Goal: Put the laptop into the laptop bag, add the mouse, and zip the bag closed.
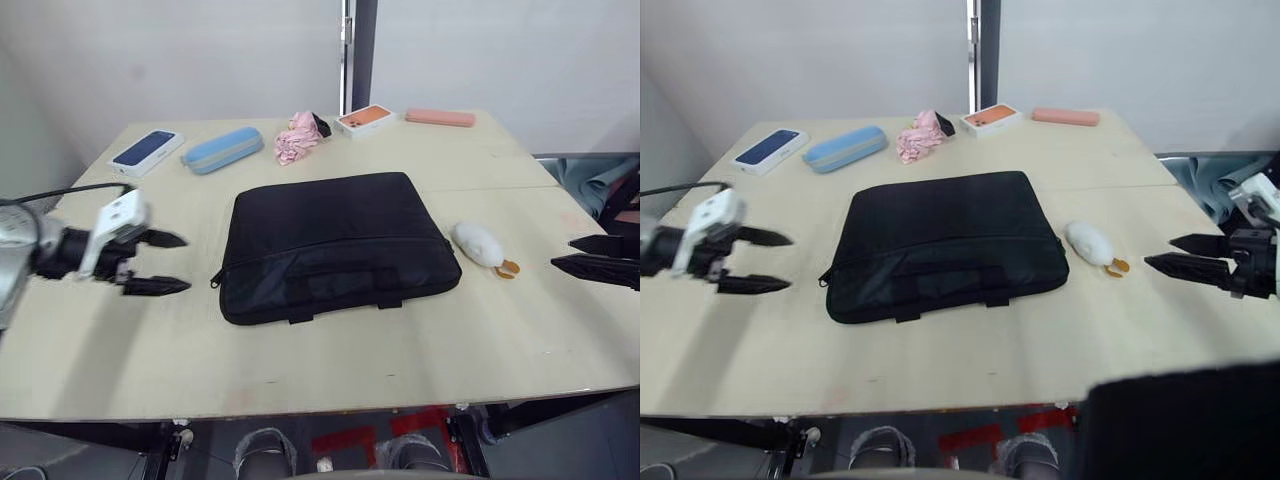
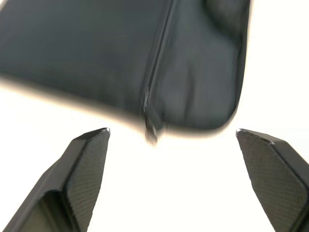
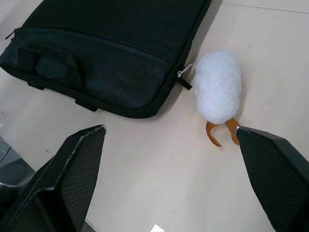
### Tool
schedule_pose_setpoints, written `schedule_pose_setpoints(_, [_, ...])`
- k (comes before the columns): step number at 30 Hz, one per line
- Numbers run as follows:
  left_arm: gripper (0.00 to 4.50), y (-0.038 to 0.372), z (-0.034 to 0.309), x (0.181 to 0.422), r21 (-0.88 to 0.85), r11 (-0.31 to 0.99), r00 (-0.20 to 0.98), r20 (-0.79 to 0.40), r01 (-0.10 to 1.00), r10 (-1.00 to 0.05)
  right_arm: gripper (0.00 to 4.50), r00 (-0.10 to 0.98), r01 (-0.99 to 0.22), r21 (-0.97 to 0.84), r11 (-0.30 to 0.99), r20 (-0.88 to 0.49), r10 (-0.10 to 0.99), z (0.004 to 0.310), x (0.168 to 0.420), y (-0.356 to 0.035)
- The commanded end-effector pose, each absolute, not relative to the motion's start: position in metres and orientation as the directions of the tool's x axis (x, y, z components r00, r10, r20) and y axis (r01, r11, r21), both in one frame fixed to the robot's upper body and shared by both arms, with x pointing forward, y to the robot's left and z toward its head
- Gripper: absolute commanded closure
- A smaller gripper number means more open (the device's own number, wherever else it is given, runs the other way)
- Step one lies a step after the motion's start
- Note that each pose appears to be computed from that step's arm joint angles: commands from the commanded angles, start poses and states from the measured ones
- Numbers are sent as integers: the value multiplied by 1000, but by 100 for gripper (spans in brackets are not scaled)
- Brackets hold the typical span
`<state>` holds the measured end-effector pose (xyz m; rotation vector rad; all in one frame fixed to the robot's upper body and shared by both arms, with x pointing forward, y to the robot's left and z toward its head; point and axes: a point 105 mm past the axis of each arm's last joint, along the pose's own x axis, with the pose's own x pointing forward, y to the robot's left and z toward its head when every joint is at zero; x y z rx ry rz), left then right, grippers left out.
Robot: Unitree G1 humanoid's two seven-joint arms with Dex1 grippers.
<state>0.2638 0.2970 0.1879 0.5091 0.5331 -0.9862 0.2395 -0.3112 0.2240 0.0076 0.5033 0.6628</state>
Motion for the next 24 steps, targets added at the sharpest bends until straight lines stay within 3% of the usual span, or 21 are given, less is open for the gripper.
schedule_pose_setpoints(1, [4,324,199,242,197,494,484,-671,847,-562,0,690,-599,122,791,-423,588,241,241,-319])
schedule_pose_setpoints(6, [4,340,220,243,214,639,626,-570,739,-533,0,683,-610,114,784,-428,593,241,248,-327])
schedule_pose_setpoints(13, [4,341,227,238,208,667,653,-540,715,-531,0,660,-638,120,761,-425,620,235,259,-325])
schedule_pose_setpoints(19, [4,334,245,239,191,690,693,-425,698,-583,0,656,-662,100,743,-401,639,238,263,-322])
schedule_pose_setpoints(24, [4,330,234,236,148,692,674,-439,707,-594,0,652,-664,105,740,-403,643,238,264,-321])
